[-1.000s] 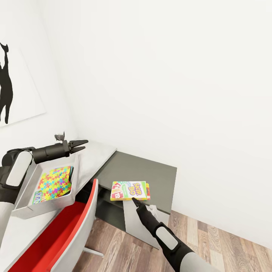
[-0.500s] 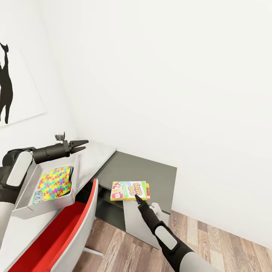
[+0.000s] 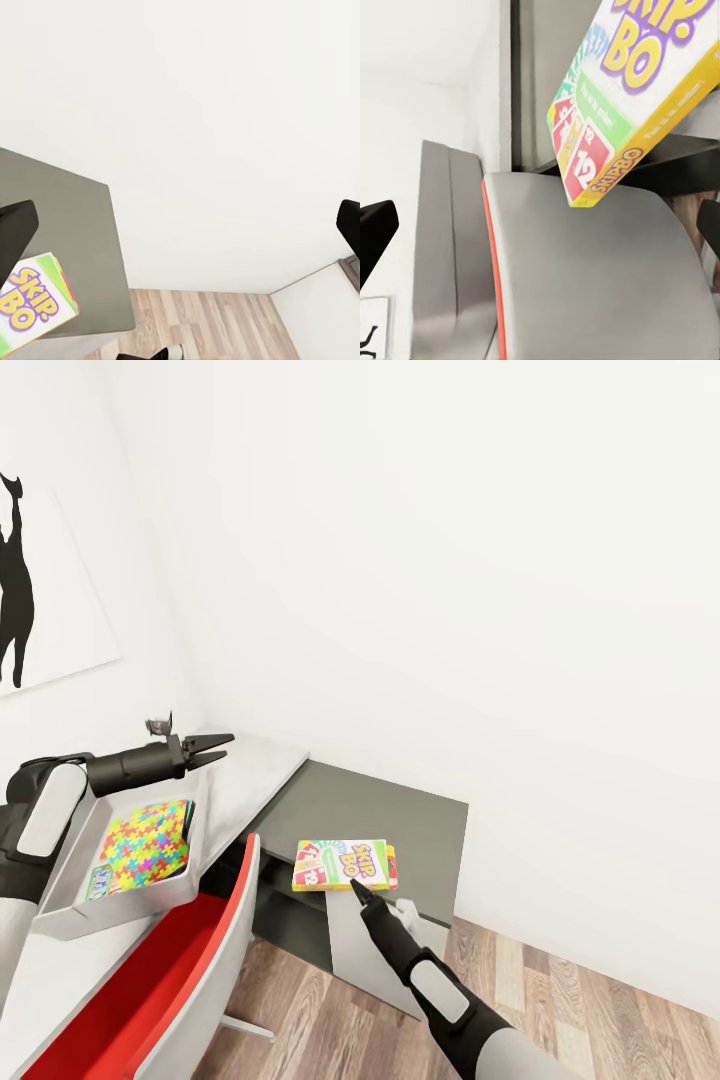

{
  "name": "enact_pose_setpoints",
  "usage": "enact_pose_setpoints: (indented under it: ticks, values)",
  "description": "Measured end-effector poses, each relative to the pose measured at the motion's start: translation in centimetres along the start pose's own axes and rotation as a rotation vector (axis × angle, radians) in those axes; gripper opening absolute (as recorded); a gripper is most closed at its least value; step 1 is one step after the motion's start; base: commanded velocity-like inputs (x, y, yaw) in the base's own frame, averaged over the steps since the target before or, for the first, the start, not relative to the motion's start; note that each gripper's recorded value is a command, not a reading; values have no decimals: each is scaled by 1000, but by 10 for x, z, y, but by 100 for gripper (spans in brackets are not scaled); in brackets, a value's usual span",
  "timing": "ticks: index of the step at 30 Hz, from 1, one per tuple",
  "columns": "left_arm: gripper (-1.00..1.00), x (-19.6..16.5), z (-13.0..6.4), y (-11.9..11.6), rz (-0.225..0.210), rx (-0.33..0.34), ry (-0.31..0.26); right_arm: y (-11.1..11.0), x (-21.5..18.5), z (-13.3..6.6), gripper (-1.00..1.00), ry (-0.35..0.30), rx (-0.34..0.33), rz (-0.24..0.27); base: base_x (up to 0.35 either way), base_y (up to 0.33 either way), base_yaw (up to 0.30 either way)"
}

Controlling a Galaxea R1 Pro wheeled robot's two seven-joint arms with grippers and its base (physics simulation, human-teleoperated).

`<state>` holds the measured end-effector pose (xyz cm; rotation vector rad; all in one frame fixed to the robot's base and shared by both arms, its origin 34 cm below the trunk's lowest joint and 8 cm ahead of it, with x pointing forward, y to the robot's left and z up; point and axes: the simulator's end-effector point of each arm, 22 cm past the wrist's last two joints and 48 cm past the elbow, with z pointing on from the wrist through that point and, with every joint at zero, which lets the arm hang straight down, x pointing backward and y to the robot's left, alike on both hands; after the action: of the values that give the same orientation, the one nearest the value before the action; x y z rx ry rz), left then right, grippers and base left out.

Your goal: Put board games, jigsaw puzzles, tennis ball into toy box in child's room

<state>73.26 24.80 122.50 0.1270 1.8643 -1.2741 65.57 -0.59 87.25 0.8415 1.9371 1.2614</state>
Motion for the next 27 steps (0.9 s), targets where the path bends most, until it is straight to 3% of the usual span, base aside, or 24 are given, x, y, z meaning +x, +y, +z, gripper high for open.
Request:
enact_pose_setpoints:
  ticks: [11,27]
  values:
    - [100,0,0,0,0,0,0,-8,-4,-2,100,-25,16,66,91,50,0]
    - [100,0,0,0,0,0,0,-16,-2,-6,100,-23,24,79,6,29,0]
